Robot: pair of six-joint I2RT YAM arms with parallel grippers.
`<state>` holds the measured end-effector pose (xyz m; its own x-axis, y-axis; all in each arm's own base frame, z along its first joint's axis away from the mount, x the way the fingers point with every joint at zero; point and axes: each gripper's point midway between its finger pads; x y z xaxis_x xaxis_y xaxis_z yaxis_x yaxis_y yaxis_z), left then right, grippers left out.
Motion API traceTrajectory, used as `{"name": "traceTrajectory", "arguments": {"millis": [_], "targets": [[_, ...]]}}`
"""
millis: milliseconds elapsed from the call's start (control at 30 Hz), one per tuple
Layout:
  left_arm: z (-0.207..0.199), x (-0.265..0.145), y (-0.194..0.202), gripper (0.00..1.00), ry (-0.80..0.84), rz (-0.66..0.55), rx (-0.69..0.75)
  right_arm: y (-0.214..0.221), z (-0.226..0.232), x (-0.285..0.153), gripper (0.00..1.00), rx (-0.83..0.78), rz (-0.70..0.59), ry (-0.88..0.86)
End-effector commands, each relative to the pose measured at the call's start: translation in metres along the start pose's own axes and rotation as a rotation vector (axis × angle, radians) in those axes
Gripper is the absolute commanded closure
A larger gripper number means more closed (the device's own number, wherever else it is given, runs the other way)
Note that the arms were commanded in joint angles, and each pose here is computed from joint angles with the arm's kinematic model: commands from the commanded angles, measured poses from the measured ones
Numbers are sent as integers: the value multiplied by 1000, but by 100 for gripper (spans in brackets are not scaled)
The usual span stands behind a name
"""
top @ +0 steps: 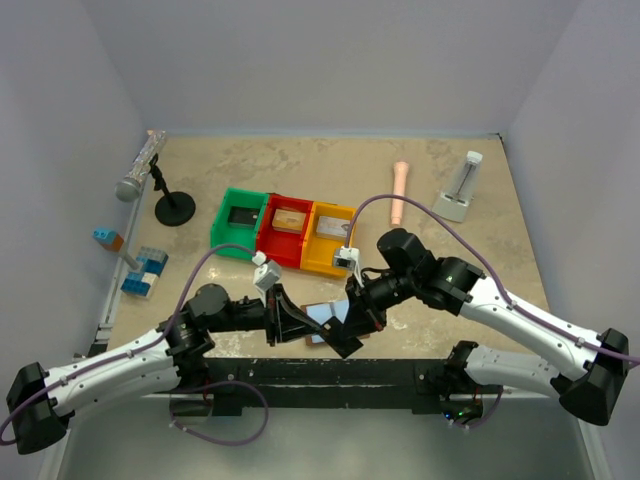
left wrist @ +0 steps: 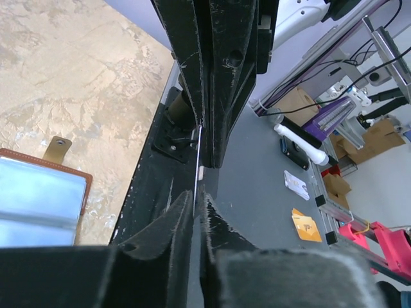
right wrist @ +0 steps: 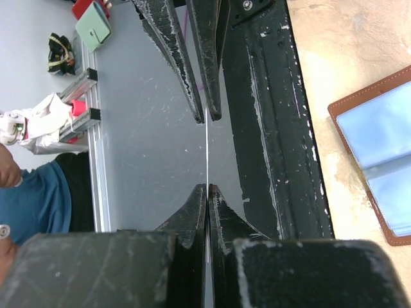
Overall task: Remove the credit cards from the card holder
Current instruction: Place the credit card in the storage box.
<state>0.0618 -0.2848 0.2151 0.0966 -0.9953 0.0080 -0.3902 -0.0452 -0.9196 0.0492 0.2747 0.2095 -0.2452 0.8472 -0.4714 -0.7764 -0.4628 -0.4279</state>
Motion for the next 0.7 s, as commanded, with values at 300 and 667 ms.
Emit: {"name": "traceTrajectory", "arguments": {"millis": [300,667], "targets": [[0,-3,-11,100,-12,-64,17,-11,12,-6,58,-46,-38,-2],[126,-113,-36,100,-997,-92,-58,-35,-6,-42,36,-7,-307,220]]}}
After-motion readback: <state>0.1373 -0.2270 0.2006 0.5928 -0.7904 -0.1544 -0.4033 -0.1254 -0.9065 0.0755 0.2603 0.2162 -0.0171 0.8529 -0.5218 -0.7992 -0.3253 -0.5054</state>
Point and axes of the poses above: each gripper's point midway between its finger pads, its own x axis out along the fingers, its own z axis along the line the jaws close on, y = z × x, and after that the axes turned 14 degrees about x, right-handed
